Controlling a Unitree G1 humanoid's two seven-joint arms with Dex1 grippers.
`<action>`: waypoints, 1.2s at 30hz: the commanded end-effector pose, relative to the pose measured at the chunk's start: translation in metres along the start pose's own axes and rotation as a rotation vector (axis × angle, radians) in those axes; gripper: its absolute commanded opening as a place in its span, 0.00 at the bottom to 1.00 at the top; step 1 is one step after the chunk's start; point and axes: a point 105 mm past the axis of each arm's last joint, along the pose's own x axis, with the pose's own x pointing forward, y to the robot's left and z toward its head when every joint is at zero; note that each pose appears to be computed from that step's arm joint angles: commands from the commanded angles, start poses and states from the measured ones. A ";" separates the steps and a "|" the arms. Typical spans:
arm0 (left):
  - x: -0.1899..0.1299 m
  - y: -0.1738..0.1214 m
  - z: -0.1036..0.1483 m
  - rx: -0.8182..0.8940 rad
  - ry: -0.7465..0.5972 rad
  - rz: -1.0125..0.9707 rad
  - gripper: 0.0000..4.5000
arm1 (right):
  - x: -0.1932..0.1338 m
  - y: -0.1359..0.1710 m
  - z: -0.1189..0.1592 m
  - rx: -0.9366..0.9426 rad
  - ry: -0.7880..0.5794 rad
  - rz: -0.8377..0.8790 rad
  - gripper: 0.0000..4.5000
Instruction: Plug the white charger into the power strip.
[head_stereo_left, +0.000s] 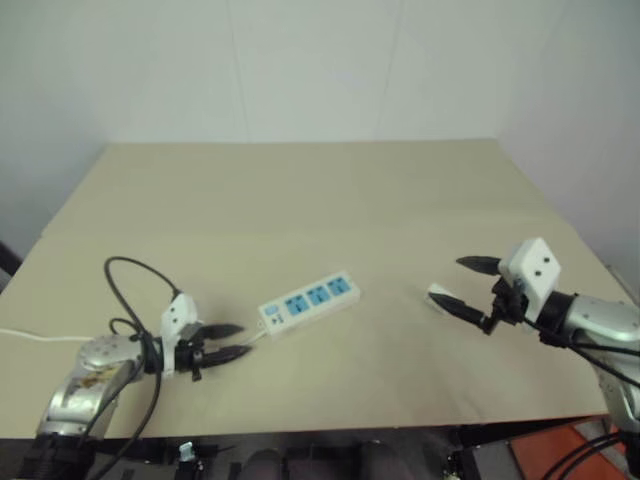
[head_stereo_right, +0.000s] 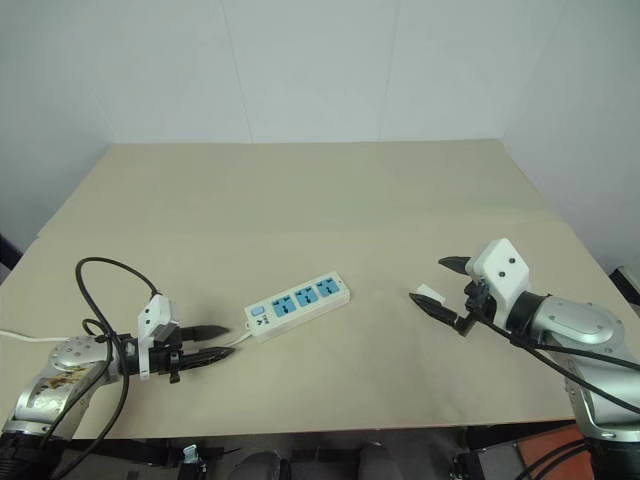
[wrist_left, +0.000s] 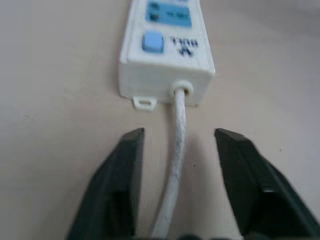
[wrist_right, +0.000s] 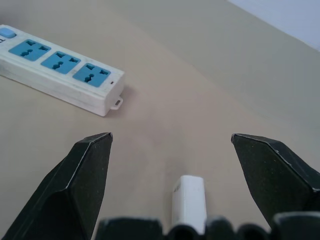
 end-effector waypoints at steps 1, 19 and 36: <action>0.007 -0.003 0.031 0.065 -0.105 -0.002 0.75 | -0.001 -0.002 0.009 -0.037 -0.018 0.001 1.00; 0.074 0.009 0.023 0.152 -0.145 0.008 0.99 | -0.003 0.002 0.014 -0.037 -0.035 -0.005 1.00; 0.069 -0.002 -0.018 0.021 -0.085 0.036 0.99 | 0.000 0.003 0.016 -0.038 -0.042 0.001 1.00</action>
